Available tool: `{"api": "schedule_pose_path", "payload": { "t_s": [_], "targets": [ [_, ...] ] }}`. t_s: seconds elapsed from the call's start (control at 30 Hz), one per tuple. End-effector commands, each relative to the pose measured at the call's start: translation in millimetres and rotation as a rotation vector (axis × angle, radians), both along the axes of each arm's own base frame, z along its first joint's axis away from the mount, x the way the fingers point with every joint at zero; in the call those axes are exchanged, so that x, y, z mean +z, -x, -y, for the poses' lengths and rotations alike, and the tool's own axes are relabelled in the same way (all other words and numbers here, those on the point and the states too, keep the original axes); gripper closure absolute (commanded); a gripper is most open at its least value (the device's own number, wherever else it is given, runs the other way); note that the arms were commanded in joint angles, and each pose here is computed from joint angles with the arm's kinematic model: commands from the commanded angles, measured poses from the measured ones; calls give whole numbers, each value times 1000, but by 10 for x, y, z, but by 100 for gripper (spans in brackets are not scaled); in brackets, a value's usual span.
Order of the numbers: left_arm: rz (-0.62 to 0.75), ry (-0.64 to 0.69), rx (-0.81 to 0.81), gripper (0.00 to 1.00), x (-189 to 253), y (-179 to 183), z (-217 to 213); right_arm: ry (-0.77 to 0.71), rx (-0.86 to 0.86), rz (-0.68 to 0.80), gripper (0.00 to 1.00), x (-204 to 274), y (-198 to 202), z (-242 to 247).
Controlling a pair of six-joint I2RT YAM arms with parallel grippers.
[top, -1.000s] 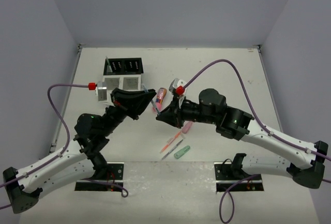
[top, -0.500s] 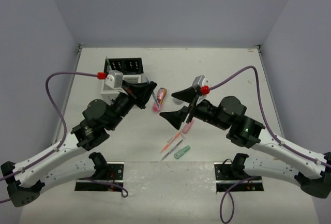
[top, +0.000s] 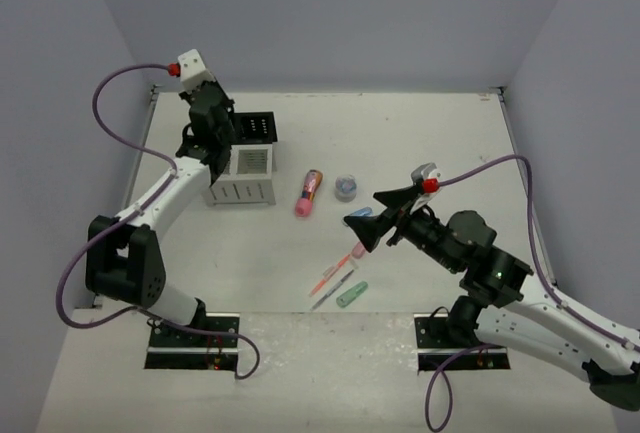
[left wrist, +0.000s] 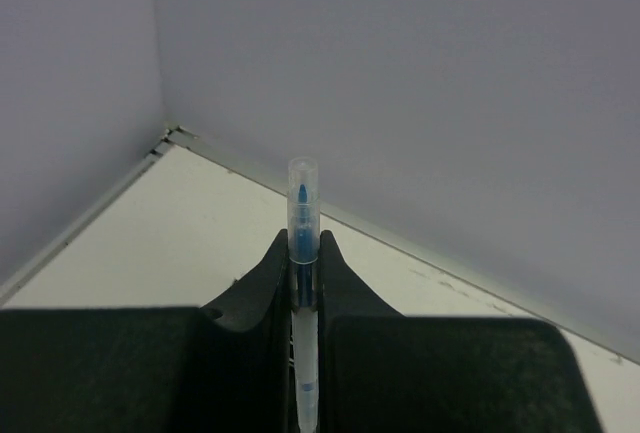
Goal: Sort the stationery into containers
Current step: Place the pen in the storage box.
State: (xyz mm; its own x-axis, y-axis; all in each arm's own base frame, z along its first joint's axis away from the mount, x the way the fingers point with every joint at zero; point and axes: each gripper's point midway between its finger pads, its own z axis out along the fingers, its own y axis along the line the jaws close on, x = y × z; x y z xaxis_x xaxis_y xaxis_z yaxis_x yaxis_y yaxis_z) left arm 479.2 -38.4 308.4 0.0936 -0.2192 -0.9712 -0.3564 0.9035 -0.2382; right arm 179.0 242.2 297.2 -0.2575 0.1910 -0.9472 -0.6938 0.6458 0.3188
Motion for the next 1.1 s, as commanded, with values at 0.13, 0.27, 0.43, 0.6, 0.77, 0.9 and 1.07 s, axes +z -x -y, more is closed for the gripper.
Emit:
{"api": "schedule_pose_path", "payload": {
  "t_s": [0.13,0.27,0.43,0.6,0.77,0.9,1.07],
  "targets": [
    [131,-68,104,100,69,-460,-522,-39,17,-22,1,-71,125,99],
    [100,-57,53,100,-269,-592,-469,-37,53,-11,1,-42,183,81],
    [60,-27,47,100,-670,-650,-453,-33,61,-8,1,-60,187,65],
    [-46,13,73,76,-1031,-630,-486,-25,47,-15,1,-102,161,70],
    [-118,56,87,13,-917,-510,-468,-1,-12,-43,1,-167,39,64],
    [-91,118,135,0,-385,-272,-518,18,-117,-97,1,-233,-140,92],
    [-89,181,16,0,403,171,-310,26,-280,-214,1,-344,-360,176]
  ]
}}
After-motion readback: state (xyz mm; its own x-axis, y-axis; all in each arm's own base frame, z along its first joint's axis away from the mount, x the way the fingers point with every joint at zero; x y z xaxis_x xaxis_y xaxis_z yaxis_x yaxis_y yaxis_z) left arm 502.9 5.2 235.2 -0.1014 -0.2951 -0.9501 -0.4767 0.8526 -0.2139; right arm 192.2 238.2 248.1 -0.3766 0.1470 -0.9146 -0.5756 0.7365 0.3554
